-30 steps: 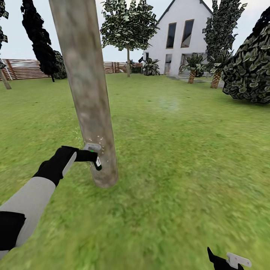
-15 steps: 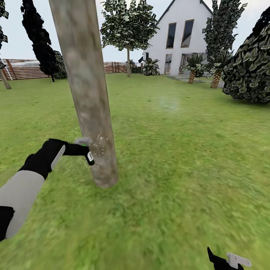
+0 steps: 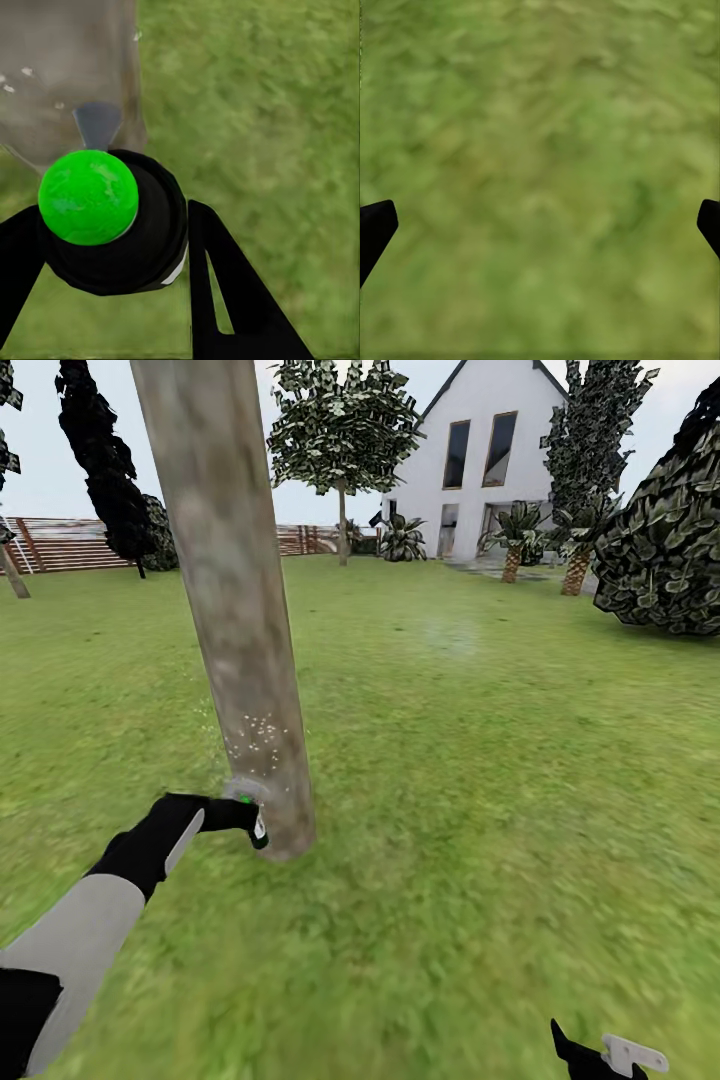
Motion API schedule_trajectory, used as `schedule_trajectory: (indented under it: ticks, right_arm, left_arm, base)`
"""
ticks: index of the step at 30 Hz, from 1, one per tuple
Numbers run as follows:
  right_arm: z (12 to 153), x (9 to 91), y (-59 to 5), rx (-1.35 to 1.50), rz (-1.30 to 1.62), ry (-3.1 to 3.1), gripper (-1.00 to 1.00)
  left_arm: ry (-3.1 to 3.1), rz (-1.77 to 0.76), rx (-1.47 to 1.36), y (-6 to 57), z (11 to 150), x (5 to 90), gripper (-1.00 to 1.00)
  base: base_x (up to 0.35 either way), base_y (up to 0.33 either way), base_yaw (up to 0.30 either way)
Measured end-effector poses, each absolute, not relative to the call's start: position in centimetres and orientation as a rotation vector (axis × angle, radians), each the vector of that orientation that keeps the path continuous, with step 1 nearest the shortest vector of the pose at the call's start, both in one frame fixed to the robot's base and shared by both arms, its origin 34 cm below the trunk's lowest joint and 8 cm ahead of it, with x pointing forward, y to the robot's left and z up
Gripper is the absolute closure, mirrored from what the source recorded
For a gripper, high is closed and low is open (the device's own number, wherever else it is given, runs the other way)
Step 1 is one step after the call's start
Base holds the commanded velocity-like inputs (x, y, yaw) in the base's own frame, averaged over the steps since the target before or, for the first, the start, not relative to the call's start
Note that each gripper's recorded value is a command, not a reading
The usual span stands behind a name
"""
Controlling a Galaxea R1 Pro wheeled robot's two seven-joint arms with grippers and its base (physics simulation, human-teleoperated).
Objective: In the garden, pick up the pesticide atomizer on the floor and spray pesticide onto both trees until each tree trunk is fully covered.
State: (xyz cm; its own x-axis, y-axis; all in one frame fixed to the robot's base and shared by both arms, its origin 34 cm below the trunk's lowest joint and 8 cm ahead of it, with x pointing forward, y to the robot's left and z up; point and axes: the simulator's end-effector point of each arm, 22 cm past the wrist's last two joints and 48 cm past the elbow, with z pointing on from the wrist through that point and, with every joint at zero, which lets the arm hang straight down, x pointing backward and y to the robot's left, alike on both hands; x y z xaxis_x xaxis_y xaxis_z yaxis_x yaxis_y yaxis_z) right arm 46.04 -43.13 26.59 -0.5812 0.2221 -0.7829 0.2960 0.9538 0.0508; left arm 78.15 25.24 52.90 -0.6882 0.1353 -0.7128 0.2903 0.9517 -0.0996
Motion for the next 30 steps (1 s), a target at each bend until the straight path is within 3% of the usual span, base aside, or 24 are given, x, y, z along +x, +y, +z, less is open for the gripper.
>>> schedule_trajectory:
  ticks: [7,9,14,30]
  right_arm:
    - [26.8,46.1,-43.8,0.360,-0.117,2.207,-1.00]
    - [26.9,46.1,-43.9,0.359,-0.119,2.207,-1.00]
    - [26.9,46.2,-43.9,0.360,-0.121,2.203,-1.00]
    - [26.8,46.2,-43.4,0.363,-0.114,2.206,-1.00]
  left_arm:
    - [2.355,-0.302,0.181,23.5,45.9,75.1,1.00]
    - [2.318,-0.180,0.056,25.9,42.7,74.6,1.00]
    - [2.260,-0.154,0.023,26.0,41.9,74.3,1.00]
    - [2.410,-0.180,0.029,24.8,39.3,71.9,1.00]
  base:
    - [0.000,0.000,0.000]
    - [0.000,0.000,0.000]
    - [0.015,-0.012,0.001]
    - [0.189,-0.207,0.052]
